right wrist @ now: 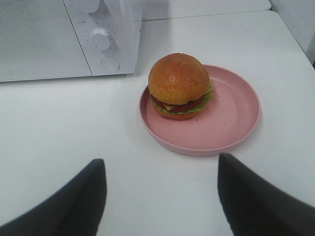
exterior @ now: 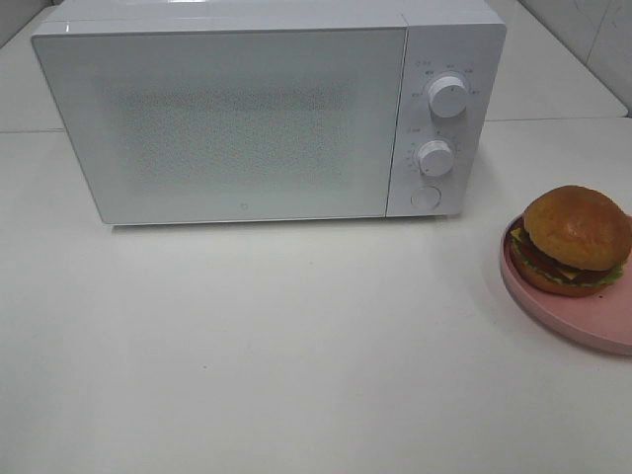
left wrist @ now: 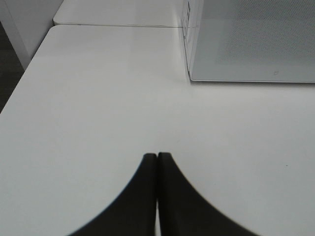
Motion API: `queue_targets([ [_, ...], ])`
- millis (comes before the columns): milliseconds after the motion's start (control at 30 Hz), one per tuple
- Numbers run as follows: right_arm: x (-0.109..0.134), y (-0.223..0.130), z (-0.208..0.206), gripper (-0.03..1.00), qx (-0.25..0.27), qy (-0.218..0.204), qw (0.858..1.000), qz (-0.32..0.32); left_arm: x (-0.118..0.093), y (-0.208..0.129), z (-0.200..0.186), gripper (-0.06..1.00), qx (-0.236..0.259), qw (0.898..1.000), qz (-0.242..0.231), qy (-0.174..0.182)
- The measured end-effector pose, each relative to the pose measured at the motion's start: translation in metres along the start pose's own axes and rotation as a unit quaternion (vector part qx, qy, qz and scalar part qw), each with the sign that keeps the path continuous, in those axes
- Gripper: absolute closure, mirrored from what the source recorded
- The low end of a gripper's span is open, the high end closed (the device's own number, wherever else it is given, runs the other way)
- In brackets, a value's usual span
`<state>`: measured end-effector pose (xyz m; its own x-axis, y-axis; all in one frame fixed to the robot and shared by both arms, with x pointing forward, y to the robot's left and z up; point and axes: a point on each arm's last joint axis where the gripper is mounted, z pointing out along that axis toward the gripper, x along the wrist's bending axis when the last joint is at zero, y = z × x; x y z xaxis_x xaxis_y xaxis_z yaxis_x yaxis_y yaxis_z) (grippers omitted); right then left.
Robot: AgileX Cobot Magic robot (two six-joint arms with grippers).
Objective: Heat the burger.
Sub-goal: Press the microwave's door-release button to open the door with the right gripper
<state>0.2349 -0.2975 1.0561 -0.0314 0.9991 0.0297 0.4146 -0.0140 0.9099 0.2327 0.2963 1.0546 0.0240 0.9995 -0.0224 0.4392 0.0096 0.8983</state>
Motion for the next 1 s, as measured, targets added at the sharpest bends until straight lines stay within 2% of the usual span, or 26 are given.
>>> queue_targets([
  [167,0.000,0.003,-0.001,0.35,-0.011,0.000,1.000,0.000,0.000,0.000,0.000,0.94,0.000,1.000,0.000,0.000],
  [300,0.001,0.023,0.002,0.35,-0.054,0.002,0.999,0.001,0.000,0.000,0.000,0.94,0.000,1.000,0.000,0.000],
  [433,0.001,0.037,0.012,0.35,-0.069,0.003,0.998,0.002,0.000,0.000,0.000,0.94,0.000,1.000,0.000,0.000],
  [633,0.001,0.063,0.051,0.37,-0.063,0.001,0.998,0.004,0.000,0.000,0.000,0.94,0.000,1.000,0.000,0.000],
  [1000,0.000,0.081,0.123,0.44,-0.022,-0.002,1.000,0.006,0.000,0.000,0.000,0.94,0.000,1.000,0.000,0.000],
])
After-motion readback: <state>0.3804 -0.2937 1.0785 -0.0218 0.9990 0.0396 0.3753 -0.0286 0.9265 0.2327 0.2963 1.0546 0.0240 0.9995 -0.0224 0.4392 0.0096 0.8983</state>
